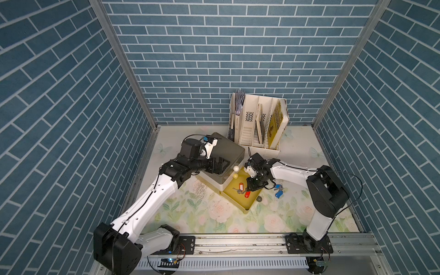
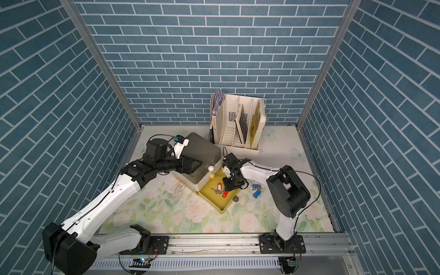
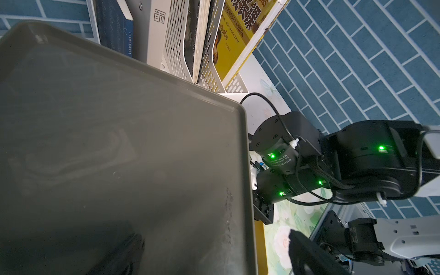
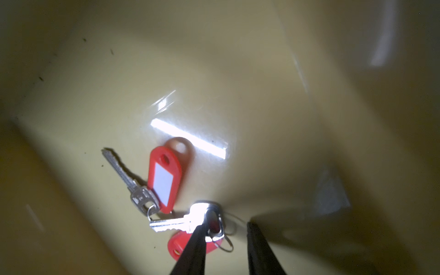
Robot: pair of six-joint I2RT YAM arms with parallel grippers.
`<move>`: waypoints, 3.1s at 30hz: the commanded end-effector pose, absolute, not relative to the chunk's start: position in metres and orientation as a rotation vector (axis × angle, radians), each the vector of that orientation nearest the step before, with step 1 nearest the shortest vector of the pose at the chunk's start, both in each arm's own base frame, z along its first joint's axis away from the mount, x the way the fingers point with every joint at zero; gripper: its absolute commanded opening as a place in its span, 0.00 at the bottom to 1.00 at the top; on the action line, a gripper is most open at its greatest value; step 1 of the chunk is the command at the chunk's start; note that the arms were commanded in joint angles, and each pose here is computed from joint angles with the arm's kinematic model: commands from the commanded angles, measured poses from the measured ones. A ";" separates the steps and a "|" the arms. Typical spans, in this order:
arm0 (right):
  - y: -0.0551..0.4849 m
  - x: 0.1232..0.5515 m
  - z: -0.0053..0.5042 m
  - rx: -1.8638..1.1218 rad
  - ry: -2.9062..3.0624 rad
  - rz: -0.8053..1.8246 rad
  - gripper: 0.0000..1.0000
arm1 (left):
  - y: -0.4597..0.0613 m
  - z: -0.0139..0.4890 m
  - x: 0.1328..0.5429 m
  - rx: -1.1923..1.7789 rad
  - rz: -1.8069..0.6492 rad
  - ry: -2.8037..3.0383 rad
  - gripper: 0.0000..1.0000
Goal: Take the keys out of the drawer
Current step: Pick up the key from the drawer, then place the key at the center of the board.
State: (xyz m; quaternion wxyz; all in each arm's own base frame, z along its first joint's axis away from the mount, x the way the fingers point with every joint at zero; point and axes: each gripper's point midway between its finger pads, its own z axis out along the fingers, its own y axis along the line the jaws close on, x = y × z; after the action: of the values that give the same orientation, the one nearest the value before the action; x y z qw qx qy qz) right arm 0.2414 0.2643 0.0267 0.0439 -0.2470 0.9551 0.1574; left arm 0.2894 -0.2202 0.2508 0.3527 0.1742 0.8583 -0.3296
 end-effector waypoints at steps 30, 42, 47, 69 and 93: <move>0.261 0.242 0.036 -0.766 2.876 0.464 0.01 | -0.215 0.235 0.289 0.445 -0.822 2.264 1.00; 0.256 0.245 0.078 -0.706 2.798 0.467 0.00 | -0.217 0.244 0.290 0.449 -0.838 2.238 1.00; 0.256 0.247 0.097 -0.677 2.762 0.483 0.00 | -0.218 0.251 0.292 0.449 -0.843 2.222 1.00; 0.250 0.259 0.197 -0.559 2.558 0.551 0.00 | -0.231 0.291 0.315 0.446 -0.878 2.131 1.00; 0.228 0.265 0.276 -0.323 2.327 0.698 0.00 | -0.233 0.316 0.298 0.415 -0.982 2.029 1.00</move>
State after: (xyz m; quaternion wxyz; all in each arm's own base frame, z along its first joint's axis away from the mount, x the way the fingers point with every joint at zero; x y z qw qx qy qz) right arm 0.2622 0.2357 0.2687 0.3212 -0.1555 0.8973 0.2599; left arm 0.3015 -0.2326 0.3141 0.4108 0.1654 0.8124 -0.3793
